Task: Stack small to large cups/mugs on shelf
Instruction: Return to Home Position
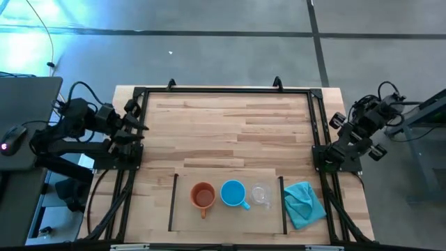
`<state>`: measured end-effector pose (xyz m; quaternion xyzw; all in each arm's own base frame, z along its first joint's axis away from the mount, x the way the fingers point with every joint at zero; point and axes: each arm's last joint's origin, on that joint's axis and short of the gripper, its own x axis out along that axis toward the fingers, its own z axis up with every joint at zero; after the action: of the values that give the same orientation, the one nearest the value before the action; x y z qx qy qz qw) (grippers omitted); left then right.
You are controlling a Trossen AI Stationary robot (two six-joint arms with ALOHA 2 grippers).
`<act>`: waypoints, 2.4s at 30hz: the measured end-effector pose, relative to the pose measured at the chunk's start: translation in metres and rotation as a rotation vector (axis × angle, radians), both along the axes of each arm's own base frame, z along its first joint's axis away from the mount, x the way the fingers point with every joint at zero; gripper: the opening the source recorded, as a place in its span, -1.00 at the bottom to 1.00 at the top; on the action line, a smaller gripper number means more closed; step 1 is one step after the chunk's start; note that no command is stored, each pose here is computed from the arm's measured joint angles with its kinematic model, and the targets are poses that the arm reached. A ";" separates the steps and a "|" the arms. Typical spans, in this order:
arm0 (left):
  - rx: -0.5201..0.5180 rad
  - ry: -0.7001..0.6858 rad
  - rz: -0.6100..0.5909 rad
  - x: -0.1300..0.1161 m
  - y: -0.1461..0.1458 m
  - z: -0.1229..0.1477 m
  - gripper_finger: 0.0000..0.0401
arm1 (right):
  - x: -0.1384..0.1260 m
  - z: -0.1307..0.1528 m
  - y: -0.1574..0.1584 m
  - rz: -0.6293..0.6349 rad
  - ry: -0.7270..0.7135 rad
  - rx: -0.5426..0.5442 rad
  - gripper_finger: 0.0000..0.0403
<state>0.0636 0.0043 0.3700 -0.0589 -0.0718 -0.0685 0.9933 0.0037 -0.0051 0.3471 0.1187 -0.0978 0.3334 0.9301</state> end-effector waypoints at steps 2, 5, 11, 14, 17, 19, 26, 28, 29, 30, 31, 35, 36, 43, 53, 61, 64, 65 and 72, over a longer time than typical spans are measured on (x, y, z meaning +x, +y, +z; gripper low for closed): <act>0.004 0.010 0.001 -0.001 0.000 -0.011 -0.38 | 0.000 0.000 -0.001 -0.025 -0.001 0.001 -0.40; 0.013 0.025 0.003 -0.001 0.000 -0.029 -0.38 | 0.001 0.002 -0.001 -0.048 -0.011 0.008 -0.40; 0.027 -0.030 0.053 0.000 0.001 -0.062 -0.38 | 0.001 0.004 -0.003 -0.088 -0.031 0.028 -0.40; 0.017 -0.064 0.131 0.001 0.004 -0.077 -0.38 | 0.001 0.004 -0.004 -0.109 -0.020 0.042 -0.40; 0.015 -0.113 0.179 0.002 0.006 -0.090 -0.38 | 0.001 0.005 -0.004 -0.122 -0.013 0.051 -0.40; 0.015 -0.146 0.195 0.004 0.007 -0.099 -0.38 | 0.001 0.005 -0.004 -0.122 -0.018 0.058 -0.40; 0.009 -0.221 0.253 0.009 0.009 -0.116 -0.38 | 0.001 0.006 -0.004 -0.122 -0.025 0.068 -0.40; 0.009 -0.237 0.257 0.009 0.009 -0.117 -0.38 | 0.001 0.006 -0.005 -0.122 -0.025 0.068 -0.40; 0.007 -0.237 0.266 0.009 0.010 -0.117 -0.38 | 0.001 0.006 -0.005 -0.122 -0.025 0.068 -0.40; 0.003 -0.233 0.278 0.009 0.010 -0.118 -0.38 | 0.001 0.006 -0.005 -0.122 -0.025 0.068 -0.40; -0.001 -0.230 0.291 0.009 0.011 -0.118 -0.38 | 0.001 0.006 -0.005 -0.122 -0.025 0.068 -0.40; -0.006 -0.236 0.313 0.010 0.012 -0.120 -0.38 | 0.001 0.006 -0.004 -0.122 -0.024 0.065 -0.40; -0.007 -0.241 0.314 0.012 0.012 -0.123 -0.38 | 0.001 0.006 -0.004 -0.123 -0.025 0.064 -0.40; -0.020 -0.341 0.337 0.019 0.014 -0.147 -0.38 | 0.001 0.006 -0.004 -0.121 -0.020 0.070 -0.40; -0.025 -0.382 0.353 0.019 0.015 -0.153 -0.38 | 0.001 0.006 -0.004 -0.118 -0.010 0.072 -0.40; -0.019 -0.326 0.206 0.022 0.011 -0.157 -0.38 | -0.002 0.010 -0.009 -0.131 -0.024 0.069 -0.40; -0.050 -0.260 0.162 0.025 0.011 -0.163 -0.38 | -0.004 0.013 -0.011 -0.136 -0.022 0.078 -0.40; -0.061 -0.238 0.148 0.025 0.011 -0.165 -0.38 | -0.005 0.013 -0.012 -0.141 -0.018 0.079 -0.40; -0.084 -0.129 0.120 0.029 0.011 -0.174 -0.38 | -0.008 0.017 -0.018 -0.177 -0.006 0.098 -0.40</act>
<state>0.0925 0.0148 0.1956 -0.0917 -0.1418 -0.0096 0.9856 -0.0041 -0.0227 0.3641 0.1540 -0.1269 0.2452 0.9487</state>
